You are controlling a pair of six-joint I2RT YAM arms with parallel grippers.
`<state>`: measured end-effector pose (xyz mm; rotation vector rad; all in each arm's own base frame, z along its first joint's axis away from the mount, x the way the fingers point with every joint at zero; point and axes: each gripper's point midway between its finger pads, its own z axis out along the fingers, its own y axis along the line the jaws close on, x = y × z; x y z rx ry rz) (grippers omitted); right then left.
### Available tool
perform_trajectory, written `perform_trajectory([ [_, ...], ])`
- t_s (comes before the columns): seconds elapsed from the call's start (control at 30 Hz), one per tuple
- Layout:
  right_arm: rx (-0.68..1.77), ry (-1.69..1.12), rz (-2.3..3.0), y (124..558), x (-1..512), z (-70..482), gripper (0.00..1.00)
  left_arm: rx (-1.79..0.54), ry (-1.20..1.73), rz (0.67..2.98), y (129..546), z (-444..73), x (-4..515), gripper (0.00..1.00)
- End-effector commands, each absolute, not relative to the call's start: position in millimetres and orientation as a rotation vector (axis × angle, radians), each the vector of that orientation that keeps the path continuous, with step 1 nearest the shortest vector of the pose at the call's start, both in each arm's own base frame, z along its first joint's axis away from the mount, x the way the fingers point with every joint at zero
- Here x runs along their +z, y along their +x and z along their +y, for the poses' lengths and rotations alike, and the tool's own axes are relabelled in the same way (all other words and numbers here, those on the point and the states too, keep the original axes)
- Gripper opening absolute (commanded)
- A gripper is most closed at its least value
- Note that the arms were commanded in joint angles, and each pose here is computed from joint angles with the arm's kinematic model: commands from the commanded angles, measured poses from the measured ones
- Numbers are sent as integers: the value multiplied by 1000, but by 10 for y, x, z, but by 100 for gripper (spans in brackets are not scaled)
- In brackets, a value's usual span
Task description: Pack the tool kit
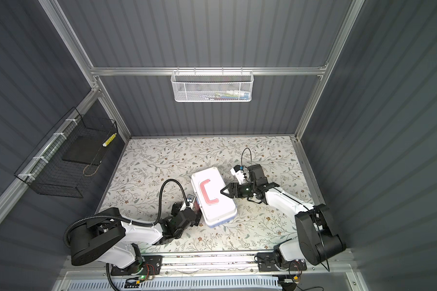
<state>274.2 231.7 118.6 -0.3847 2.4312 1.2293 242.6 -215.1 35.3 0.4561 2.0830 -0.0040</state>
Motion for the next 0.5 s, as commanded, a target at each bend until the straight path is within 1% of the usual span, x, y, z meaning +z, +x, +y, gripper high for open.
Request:
perform_trajectory([
  [0.0,1214,-366,2485,2659,1113,2281,66,71,320,1970,2613,-2039,713,100],
  [0.1,1221,-363,2477,2672,1123,2291,66,99,279,1975,2583,-1903,806,100],
  [0.3,1235,-366,2461,2709,1146,2319,66,82,230,2004,2480,-1725,866,100],
  [0.47,1242,-376,2455,2721,1161,2333,66,11,282,2021,2469,-1879,867,100],
])
